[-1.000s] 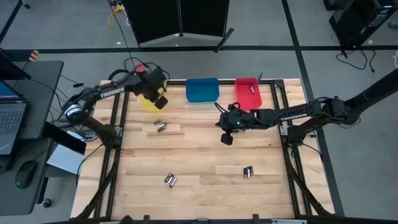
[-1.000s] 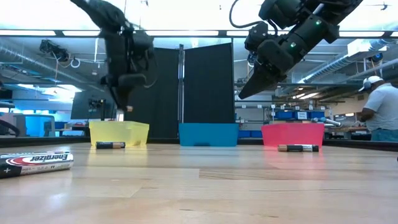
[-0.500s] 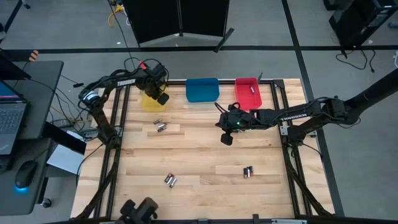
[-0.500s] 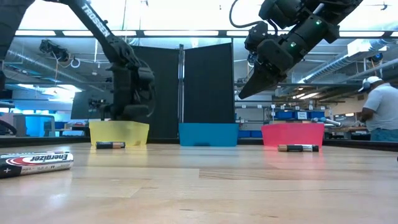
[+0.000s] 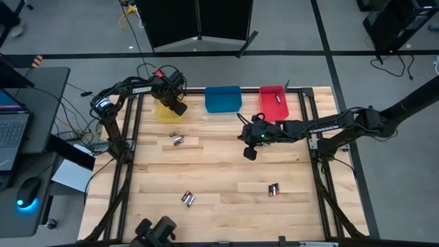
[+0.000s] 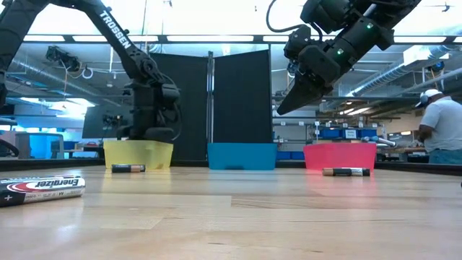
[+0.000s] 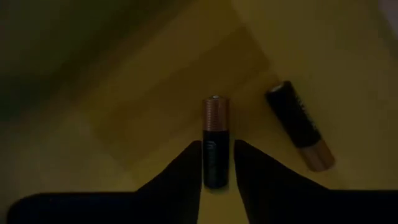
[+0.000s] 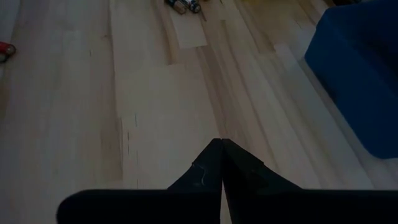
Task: Sort batteries
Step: Put the black battery into the yellow bin
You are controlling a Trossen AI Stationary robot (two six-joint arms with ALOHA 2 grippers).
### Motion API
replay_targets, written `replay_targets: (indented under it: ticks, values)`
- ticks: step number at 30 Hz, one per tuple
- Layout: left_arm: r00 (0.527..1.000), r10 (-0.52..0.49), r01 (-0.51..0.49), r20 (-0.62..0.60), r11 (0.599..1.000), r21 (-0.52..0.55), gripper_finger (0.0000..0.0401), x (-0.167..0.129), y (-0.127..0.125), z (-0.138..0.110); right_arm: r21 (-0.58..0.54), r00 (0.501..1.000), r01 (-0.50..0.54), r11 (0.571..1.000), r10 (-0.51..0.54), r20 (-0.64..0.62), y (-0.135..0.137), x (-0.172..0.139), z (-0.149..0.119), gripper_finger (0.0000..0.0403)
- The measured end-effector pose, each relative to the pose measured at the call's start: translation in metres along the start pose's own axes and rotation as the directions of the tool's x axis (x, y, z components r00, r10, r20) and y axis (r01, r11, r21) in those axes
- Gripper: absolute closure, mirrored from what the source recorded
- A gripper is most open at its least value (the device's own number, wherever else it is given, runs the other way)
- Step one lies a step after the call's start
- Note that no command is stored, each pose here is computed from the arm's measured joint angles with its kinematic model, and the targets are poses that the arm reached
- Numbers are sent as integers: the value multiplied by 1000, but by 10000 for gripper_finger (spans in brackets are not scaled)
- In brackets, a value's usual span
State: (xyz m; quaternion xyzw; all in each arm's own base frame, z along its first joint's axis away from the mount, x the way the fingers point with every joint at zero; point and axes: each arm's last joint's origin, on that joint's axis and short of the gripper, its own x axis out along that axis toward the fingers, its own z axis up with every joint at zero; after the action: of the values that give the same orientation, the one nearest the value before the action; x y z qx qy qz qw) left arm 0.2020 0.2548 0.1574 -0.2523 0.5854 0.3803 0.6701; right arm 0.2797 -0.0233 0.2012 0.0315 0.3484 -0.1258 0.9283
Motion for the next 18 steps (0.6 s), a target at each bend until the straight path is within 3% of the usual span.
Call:
replay_targets:
  ticks: [4,10,14,18]
  values:
    - [1000,-1,1,18,1000,11,270,-4,-2,3,0,1000,0,1000,0,0,0,0,0,382]
    - [993,48,-50,108,999,20,271,-29,-6,3,-2,1000,0,1000,0,0,0,0,0,385]
    - [969,62,-67,238,998,14,286,-56,-11,-1,-11,1000,0,1000,0,0,0,0,0,383]
    - [912,23,-30,409,1000,9,309,-82,-24,-12,-22,1000,0,1000,0,0,0,0,0,387]
